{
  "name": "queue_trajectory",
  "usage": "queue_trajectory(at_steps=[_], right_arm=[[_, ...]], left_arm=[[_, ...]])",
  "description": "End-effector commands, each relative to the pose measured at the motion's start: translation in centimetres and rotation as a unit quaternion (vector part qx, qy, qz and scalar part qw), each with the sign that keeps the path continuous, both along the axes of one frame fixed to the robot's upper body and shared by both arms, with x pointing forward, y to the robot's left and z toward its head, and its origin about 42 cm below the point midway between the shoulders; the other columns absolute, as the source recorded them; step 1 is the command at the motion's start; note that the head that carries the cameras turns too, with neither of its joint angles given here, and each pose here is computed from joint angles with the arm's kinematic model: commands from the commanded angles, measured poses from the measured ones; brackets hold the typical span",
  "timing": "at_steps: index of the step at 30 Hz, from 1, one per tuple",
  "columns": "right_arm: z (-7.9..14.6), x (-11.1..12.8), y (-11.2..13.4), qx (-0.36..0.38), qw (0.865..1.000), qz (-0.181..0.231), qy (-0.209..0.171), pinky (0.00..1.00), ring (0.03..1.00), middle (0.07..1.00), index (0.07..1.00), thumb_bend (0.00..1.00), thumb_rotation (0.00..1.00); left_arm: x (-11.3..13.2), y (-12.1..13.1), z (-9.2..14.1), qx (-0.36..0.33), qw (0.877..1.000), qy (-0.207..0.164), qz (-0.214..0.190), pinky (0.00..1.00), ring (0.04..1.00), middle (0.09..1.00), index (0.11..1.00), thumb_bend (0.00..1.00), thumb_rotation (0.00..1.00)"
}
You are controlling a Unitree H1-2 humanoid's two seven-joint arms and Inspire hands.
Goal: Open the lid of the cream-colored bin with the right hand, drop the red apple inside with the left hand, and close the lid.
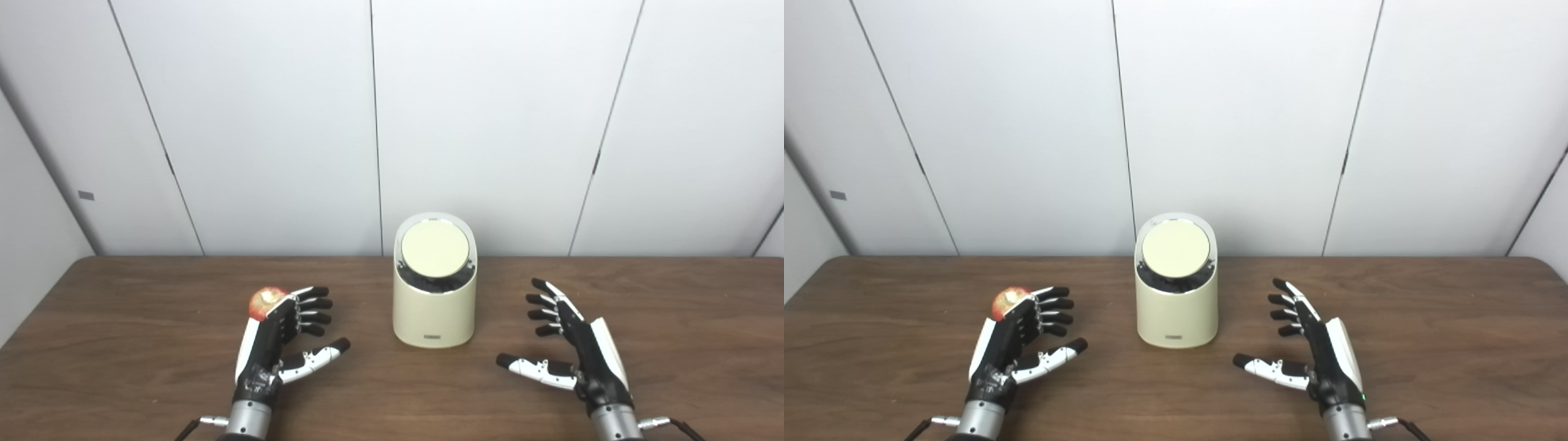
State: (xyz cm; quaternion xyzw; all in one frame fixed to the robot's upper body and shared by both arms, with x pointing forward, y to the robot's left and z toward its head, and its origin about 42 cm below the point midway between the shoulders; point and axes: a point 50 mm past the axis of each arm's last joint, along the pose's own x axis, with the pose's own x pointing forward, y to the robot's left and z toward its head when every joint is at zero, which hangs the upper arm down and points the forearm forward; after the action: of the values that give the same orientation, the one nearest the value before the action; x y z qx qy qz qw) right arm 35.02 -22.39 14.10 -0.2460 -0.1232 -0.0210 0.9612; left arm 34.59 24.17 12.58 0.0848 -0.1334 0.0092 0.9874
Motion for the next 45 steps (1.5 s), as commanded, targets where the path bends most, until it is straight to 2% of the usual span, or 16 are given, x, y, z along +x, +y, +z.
queue_trajectory(at_steps=[1, 15, 18, 23, 26, 30, 36, 42, 45], right_arm=[[2.0, 0.7, 0.4, 0.001, 0.999, 0.013, -0.052, 0.62, 0.729, 0.797, 0.860, 0.71, 0.24], [2.0, 0.8, 0.4, 0.002, 0.999, 0.015, -0.052, 0.62, 0.730, 0.802, 0.861, 0.70, 0.23], [2.6, 0.9, 0.9, 0.004, 0.998, 0.023, -0.064, 0.62, 0.741, 0.804, 0.861, 0.71, 0.28], [5.8, 2.0, 2.3, 0.009, 0.993, 0.040, -0.114, 0.63, 0.745, 0.799, 0.858, 0.70, 0.29], [8.1, 3.2, 2.8, 0.006, 0.989, 0.051, -0.139, 0.63, 0.753, 0.808, 0.862, 0.69, 0.24], [11.4, 4.6, 3.4, -0.021, 0.985, 0.062, -0.157, 0.67, 0.781, 0.833, 0.881, 0.72, 0.29], [15.5, 5.7, 4.3, -0.068, 0.982, 0.055, -0.166, 0.64, 0.793, 0.846, 0.870, 0.78, 0.35], [18.7, 7.1, 5.0, -0.113, 0.977, 0.049, -0.175, 0.64, 0.800, 0.860, 0.876, 0.78, 0.38], [20.5, 7.8, 5.7, -0.152, 0.974, 0.039, -0.165, 0.61, 0.781, 0.859, 0.883, 0.78, 0.40]], left_arm=[[0.9, -0.1, 2.1, 0.002, 0.999, -0.045, -0.003, 0.57, 0.629, 0.694, 0.730, 0.72, 0.00], [0.9, -0.3, 1.8, -0.002, 0.999, -0.041, -0.006, 0.56, 0.634, 0.696, 0.729, 0.71, 0.00], [1.0, -0.3, 1.7, -0.005, 0.999, -0.038, -0.006, 0.57, 0.630, 0.695, 0.729, 0.71, 0.00], [1.2, -0.3, 1.4, -0.007, 0.999, -0.036, -0.008, 0.55, 0.626, 0.695, 0.726, 0.71, 0.00], [1.4, -0.3, 1.3, -0.009, 0.999, -0.036, -0.007, 0.55, 0.626, 0.700, 0.728, 0.72, 0.00], [1.5, -0.4, 1.3, -0.004, 0.999, -0.040, -0.006, 0.54, 0.617, 0.693, 0.725, 0.71, 0.00], [1.7, -0.4, 1.2, -0.009, 0.999, -0.041, -0.008, 0.55, 0.628, 0.696, 0.727, 0.72, 0.00], [1.9, -0.5, 1.1, -0.004, 0.999, -0.041, -0.007, 0.55, 0.618, 0.690, 0.730, 0.72, 0.00], [1.9, -0.6, 1.1, -0.007, 0.999, -0.042, -0.012, 0.55, 0.620, 0.692, 0.734, 0.72, 0.00]])
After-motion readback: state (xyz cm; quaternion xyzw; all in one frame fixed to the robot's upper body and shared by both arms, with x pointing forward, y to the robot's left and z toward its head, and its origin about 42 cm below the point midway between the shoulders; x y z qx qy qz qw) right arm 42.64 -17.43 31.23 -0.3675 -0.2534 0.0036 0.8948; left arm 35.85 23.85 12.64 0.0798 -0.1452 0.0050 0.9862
